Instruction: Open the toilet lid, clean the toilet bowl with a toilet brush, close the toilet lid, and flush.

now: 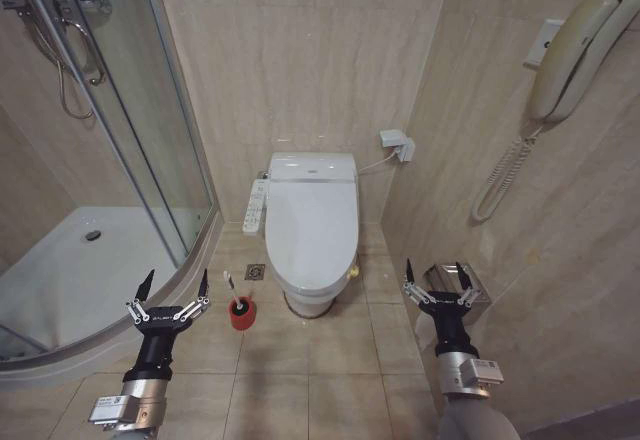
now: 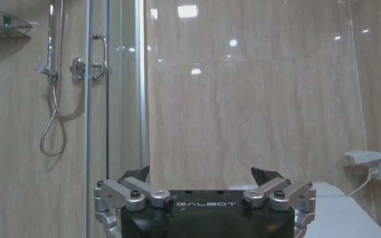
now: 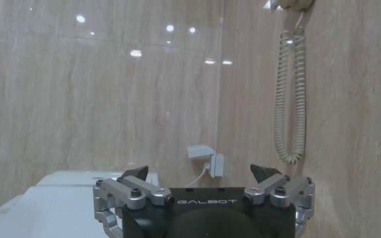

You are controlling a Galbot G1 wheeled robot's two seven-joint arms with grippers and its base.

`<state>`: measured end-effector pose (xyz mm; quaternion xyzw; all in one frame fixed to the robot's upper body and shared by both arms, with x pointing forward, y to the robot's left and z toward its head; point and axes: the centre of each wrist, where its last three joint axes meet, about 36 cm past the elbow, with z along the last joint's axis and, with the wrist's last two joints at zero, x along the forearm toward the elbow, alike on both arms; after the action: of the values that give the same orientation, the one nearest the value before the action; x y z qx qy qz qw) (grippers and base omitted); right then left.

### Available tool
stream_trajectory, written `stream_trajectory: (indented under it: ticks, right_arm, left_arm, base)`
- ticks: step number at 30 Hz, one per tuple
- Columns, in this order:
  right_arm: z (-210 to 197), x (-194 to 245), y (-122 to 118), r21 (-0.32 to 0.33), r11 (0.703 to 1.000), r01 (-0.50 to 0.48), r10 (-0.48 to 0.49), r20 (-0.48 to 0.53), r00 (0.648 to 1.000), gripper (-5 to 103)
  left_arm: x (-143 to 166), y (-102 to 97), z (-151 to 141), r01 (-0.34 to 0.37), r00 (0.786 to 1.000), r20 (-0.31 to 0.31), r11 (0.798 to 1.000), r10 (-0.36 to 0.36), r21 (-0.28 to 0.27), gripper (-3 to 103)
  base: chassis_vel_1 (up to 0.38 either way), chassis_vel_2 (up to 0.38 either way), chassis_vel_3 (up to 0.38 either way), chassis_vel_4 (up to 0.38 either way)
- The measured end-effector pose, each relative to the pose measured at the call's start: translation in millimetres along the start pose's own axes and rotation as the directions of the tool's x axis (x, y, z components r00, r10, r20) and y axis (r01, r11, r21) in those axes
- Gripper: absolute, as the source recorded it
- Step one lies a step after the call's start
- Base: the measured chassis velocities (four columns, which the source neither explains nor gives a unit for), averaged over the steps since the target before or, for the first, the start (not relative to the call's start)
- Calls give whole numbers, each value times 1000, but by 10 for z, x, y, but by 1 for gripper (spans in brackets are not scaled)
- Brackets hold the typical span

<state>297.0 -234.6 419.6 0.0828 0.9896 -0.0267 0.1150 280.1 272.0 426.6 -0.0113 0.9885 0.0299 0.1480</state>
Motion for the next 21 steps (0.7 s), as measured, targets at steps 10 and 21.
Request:
stream_trajectory:
  ticks: [10,21]
  right_arm:
    - [-1,-2,0,0,1000,0,0,1,1000,100]
    - [0,-1,0,0,1000,0,0,0,1000,100]
  left_arm:
    - [-3,0,-1,0,1000,1,1000,0,0,100]
    - [-2,0,-1,0,1000,1,1000,0,0,100]
  base:
    - [-18,31,20,-33]
    - [52,22,-43,-32]
